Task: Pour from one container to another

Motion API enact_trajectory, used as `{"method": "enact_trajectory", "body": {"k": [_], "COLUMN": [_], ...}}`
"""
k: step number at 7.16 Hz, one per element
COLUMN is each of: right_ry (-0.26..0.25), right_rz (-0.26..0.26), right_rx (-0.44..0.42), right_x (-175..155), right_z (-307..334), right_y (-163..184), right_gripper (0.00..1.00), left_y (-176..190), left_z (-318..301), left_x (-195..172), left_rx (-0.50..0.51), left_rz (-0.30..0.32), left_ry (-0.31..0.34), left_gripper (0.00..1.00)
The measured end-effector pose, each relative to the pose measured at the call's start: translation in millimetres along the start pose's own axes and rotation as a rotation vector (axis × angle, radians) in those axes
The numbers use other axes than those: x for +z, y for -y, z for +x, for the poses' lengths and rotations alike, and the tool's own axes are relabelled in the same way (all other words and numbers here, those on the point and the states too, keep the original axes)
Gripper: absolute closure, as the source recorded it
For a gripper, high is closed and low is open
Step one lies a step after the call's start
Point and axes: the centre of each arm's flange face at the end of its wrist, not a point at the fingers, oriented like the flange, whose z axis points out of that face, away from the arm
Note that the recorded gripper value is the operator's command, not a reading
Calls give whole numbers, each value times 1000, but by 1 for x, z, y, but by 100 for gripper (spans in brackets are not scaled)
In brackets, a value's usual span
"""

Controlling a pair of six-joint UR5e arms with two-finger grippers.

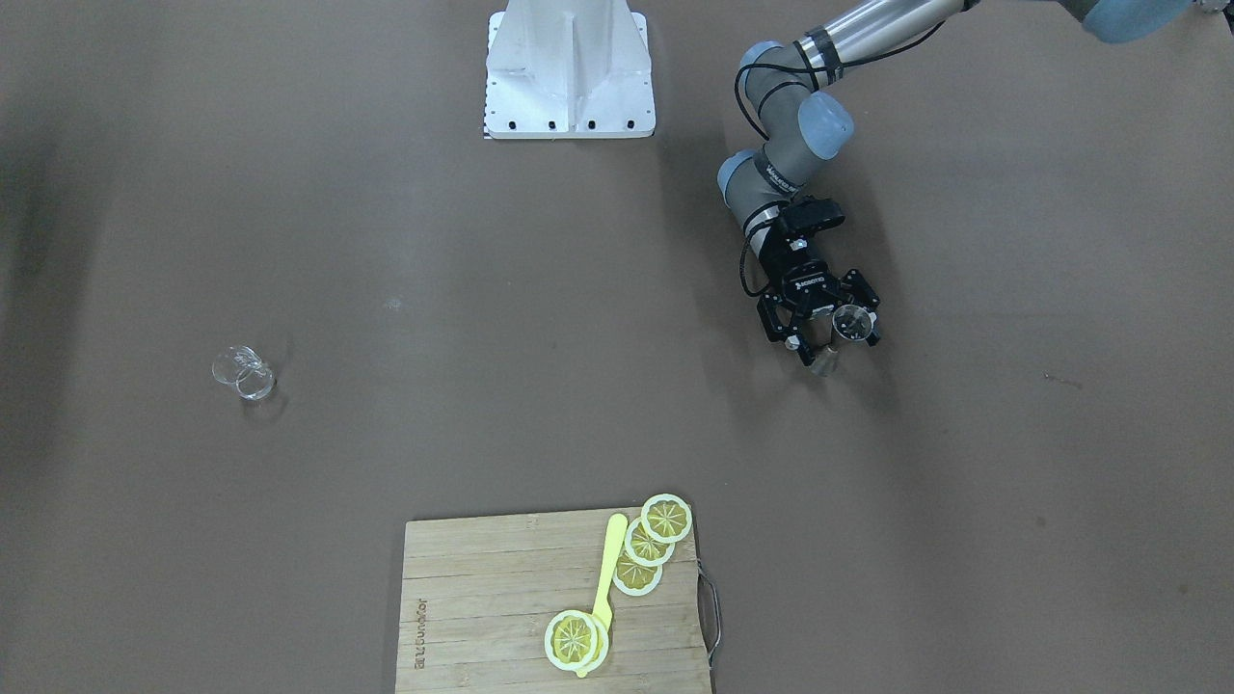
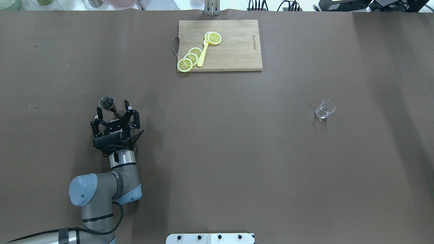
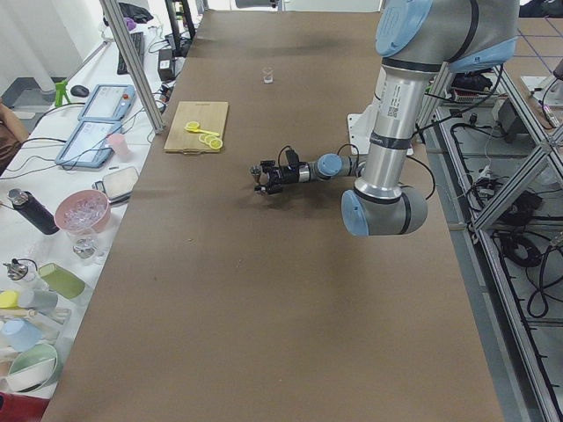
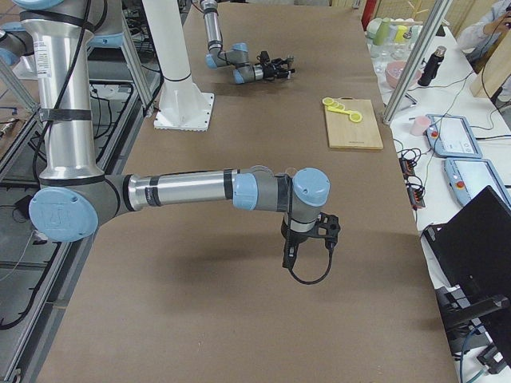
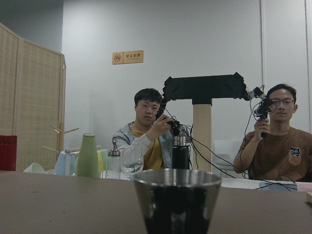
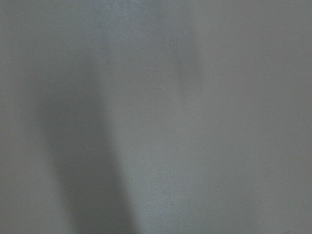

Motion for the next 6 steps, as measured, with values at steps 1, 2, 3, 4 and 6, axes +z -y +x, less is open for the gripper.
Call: {"method": "enact_trajectory", "body": {"k": [1, 2, 3, 4, 6], "right_ry": [0, 2, 3, 3, 5], "right_rz": [2, 5, 6, 5, 8], "right_rx": [-2, -4, -5, -4, -7], "right_x": [-1, -2, -3, -3, -4], "right_z": [-1, -2, -2, -2, -3], "right_y": [0, -1, -2, -3, -3], "right_gripper": [0, 0, 0, 0, 0], "left_y": [2, 3, 5, 6, 8], "left_z": [1, 1, 1, 1, 3], "left_x": [0, -1, -1, -2, -3], "left_rx": [-3, -6, -6, -7, -11], "left_rz": [-1, -1, -2, -2, -2], "left_ry": [-1, -2, -2, -2, -4], "left_gripper": [1, 1, 1, 1, 1]}}
